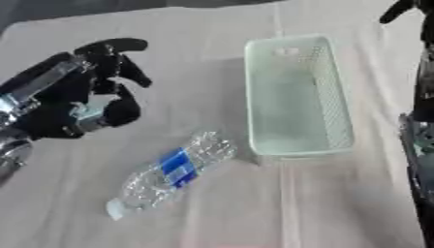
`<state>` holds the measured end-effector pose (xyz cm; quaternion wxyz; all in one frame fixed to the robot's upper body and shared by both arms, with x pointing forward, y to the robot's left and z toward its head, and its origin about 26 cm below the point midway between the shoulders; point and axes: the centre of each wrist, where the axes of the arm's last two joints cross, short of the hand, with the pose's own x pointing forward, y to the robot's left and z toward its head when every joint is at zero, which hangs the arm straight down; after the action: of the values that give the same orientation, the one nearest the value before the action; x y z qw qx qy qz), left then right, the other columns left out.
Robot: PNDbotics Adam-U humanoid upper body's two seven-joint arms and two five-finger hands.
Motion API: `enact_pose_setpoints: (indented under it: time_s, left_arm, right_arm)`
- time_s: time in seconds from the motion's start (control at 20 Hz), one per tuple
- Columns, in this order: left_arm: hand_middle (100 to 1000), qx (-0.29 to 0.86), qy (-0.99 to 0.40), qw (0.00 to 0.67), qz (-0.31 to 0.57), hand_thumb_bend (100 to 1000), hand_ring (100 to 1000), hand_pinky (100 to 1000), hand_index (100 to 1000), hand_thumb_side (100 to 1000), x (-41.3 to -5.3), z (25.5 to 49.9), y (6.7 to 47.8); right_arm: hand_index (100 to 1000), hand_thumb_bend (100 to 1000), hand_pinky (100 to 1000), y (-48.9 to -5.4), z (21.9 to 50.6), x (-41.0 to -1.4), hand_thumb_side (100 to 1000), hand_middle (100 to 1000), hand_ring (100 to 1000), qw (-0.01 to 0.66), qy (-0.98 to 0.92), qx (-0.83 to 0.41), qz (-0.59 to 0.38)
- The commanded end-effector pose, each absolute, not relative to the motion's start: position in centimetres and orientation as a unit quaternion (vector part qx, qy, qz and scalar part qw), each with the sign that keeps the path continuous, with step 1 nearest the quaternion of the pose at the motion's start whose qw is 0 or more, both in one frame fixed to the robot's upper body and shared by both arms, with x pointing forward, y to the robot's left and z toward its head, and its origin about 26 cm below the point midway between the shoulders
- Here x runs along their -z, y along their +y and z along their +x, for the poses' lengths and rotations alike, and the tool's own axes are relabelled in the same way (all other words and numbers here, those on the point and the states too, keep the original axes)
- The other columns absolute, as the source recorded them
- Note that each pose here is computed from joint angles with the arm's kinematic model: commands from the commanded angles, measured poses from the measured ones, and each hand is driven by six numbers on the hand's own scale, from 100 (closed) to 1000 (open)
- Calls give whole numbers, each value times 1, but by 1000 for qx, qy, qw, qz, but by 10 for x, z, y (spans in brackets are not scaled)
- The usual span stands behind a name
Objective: Pick up objects on the table and place them in the box.
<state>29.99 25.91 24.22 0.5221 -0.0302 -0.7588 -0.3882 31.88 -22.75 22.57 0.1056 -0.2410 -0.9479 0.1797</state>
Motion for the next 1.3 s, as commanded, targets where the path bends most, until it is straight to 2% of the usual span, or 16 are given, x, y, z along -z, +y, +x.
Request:
enact_pose_setpoints:
  time_s: [0.05,0.35,0.5,0.55,0.6,0.75,0.8,0.85,0.9,1.15,1.3]
  left_arm:
    - [596,417,-749,514,-29,727,775,563,942,567,-253,297,261]
    - [614,456,-715,529,-35,738,782,574,943,572,-246,296,258]
    - [634,478,-701,529,-14,786,764,552,936,505,-248,297,254]
    - [635,485,-698,526,-4,783,767,556,938,510,-249,297,252]
    - [633,491,-699,520,11,840,720,500,917,445,-252,297,251]
    - [658,515,-705,482,74,908,684,462,892,400,-258,298,247]
    - [705,526,-706,464,98,942,685,468,893,396,-260,298,246]
    - [713,541,-703,444,123,945,686,469,893,398,-261,299,246]
    - [780,558,-698,426,145,964,673,460,898,422,-261,299,245]
    - [838,637,-650,322,261,962,674,474,906,473,-265,301,237]
    - [835,650,-637,299,287,962,672,471,902,486,-263,301,231]
  right_arm:
    - [867,185,401,-229,317,-230,1000,826,663,98,-947,-185,-245]
    - [867,184,401,-230,317,-229,1000,826,663,100,-946,-185,-247]
    - [867,180,401,-230,317,-228,1000,826,663,102,-946,-185,-248]
    - [867,180,401,-230,317,-227,1000,826,663,103,-945,-185,-248]
    - [868,181,401,-230,317,-227,1000,826,663,104,-945,-185,-248]
    - [868,175,402,-230,317,-227,999,826,663,105,-945,-185,-247]
    - [868,173,403,-230,317,-227,998,826,663,105,-945,-184,-247]
    - [868,173,403,-230,317,-227,997,826,663,105,-946,-183,-247]
    - [868,168,404,-230,317,-227,995,826,663,106,-946,-183,-247]
    - [868,163,404,-231,316,-227,989,826,663,108,-946,-179,-249]
    - [869,162,405,-231,316,-227,987,826,663,109,-946,-177,-250]
